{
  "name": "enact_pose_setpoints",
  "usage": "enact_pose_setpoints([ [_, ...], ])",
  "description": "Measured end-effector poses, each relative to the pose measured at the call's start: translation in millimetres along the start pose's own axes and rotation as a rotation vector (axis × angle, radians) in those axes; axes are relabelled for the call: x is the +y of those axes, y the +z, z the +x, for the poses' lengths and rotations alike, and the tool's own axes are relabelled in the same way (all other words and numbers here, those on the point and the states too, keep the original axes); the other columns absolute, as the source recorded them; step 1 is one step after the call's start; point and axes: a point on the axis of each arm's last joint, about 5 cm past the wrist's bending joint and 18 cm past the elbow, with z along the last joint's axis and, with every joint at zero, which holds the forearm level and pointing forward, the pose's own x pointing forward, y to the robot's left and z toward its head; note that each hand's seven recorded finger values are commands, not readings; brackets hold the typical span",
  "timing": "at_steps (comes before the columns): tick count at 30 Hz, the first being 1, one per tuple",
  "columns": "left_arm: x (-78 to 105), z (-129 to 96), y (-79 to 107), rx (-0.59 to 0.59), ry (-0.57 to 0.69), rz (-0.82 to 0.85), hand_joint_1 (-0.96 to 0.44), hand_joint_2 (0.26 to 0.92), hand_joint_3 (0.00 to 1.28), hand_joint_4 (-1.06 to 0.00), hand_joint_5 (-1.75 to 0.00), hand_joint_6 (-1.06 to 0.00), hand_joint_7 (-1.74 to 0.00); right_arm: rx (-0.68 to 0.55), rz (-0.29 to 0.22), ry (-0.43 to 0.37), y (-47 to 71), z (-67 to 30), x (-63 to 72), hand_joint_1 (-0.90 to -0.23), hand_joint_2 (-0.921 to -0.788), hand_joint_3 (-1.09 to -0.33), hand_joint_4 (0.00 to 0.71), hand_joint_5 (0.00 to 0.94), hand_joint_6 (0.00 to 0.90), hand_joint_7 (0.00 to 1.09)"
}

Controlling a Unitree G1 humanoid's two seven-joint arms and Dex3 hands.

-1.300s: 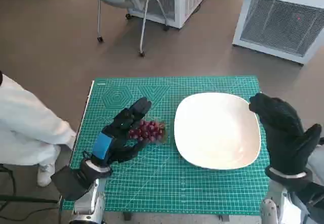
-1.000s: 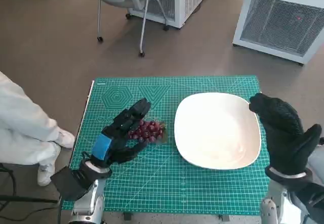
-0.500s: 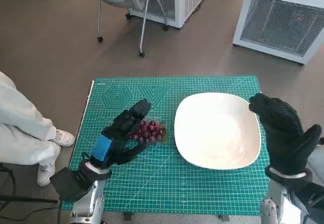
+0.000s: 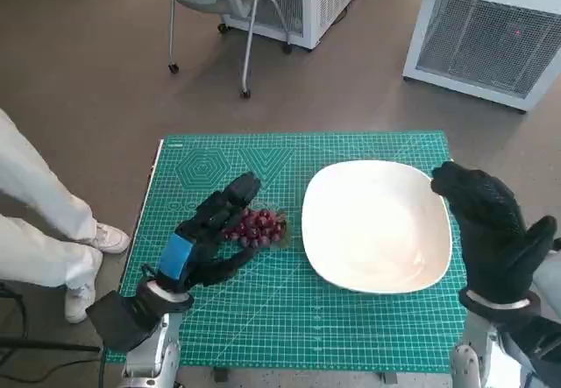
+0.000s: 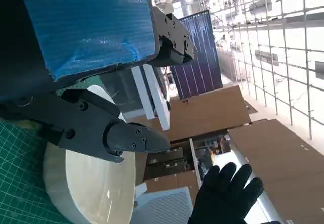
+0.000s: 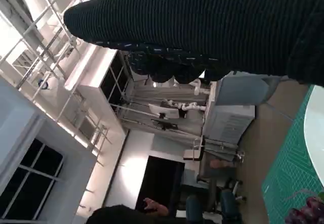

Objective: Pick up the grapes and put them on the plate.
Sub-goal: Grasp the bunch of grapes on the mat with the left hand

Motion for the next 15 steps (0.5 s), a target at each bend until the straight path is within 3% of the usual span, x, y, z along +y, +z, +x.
enact_pose_setpoints([
  [15, -0.4, 1.2, 1.1, 0.001, -0.001, -0.002, -0.42, 0.921, 0.17, -0.23, 0.0, -0.32, 0.0, -0.001, -0.002, 0.001, 0.6, -0.7, 0.0, -0.407, -0.921, -0.577, 0.488, 0.371, 0.211, 0.85],
])
